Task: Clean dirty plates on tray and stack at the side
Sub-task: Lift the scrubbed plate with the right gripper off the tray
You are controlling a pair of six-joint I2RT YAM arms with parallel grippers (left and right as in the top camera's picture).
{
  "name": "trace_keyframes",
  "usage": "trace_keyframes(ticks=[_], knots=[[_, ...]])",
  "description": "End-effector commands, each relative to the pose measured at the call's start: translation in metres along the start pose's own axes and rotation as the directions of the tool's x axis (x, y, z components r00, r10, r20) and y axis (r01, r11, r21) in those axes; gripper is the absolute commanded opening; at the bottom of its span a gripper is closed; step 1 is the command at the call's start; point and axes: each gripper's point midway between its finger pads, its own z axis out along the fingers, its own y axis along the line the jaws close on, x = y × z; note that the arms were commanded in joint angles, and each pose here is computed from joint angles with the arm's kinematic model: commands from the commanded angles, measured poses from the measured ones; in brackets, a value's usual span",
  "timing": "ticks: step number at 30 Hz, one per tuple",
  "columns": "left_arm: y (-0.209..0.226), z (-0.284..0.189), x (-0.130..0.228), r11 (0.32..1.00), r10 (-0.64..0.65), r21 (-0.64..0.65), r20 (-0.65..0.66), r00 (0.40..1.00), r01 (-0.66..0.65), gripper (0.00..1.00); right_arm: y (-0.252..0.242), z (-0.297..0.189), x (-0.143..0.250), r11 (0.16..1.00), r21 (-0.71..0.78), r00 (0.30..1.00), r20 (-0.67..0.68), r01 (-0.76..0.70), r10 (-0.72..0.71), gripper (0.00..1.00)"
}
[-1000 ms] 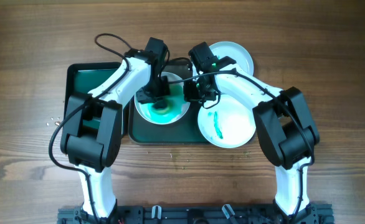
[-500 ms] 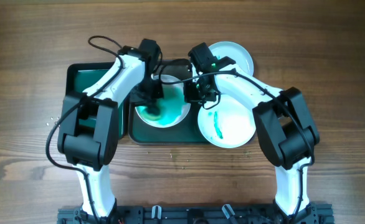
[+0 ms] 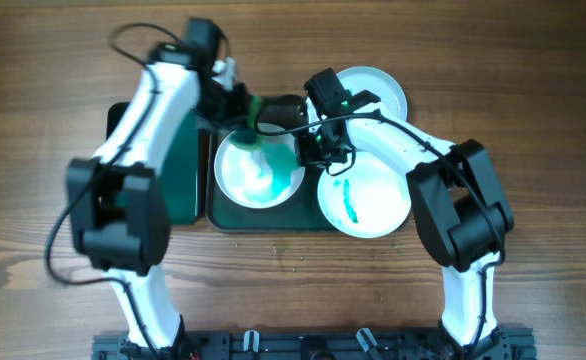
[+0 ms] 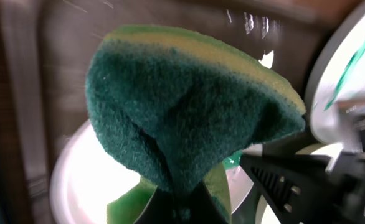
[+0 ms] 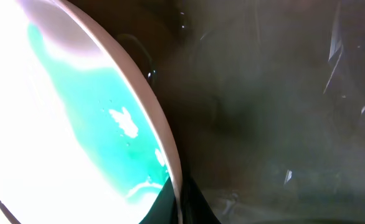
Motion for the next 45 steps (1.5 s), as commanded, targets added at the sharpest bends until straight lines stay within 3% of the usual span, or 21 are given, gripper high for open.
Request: trace_keyframes(ticks=[1,10,16,22,31,34,45], knots=[[0.019,-0.052,-0.016,0.997,-0.062,-0.033,0.123,0.990,0.067,0.04,0.003,-0.025,-0.007,0.996,0.067,0.995,0.074,0.055,-0.060,0.04],[0.032,-0.054,-0.012,0.993,-0.086,-0.066,0.108,0.990,0.093,0.04,-0.007,-0.114,-0.015,0.904,0.419,0.937,0.279,0.079,-0.211,0.04],[0.032,-0.054,-0.011,0.993,-0.086,-0.066,0.107,0.991,0.093,0.04,-0.002,-0.169,-0.016,0.745,0.667,0.844,0.386,0.023,-0.372,0.04],[0.032,-0.054,-0.011,0.993,-0.086,-0.066,0.107,0.991,0.093,0.04,0.011,-0.203,-0.012,0.580,0.814,0.758,0.396,-0.028,-0.519,0.04],[0.032,-0.054,-0.011,0.993,-0.086,-0.067,0.107,0.990,0.094,0.04,0.043,-0.270,0.002,0.281,0.929,0.591,0.369,-0.240,-0.717,0.04],[0.032,-0.054,-0.011,0.993,-0.086,-0.066,0.107,0.991,0.093,0.04,0.053,-0.287,0.008,0.222,0.921,0.544,0.370,-0.319,-0.753,0.04],[0.032,-0.054,-0.011,0.993,-0.086,-0.066,0.107,0.990,0.094,0.04,0.069,-0.291,0.014,0.213,0.915,0.504,0.371,-0.343,-0.780,0.04]])
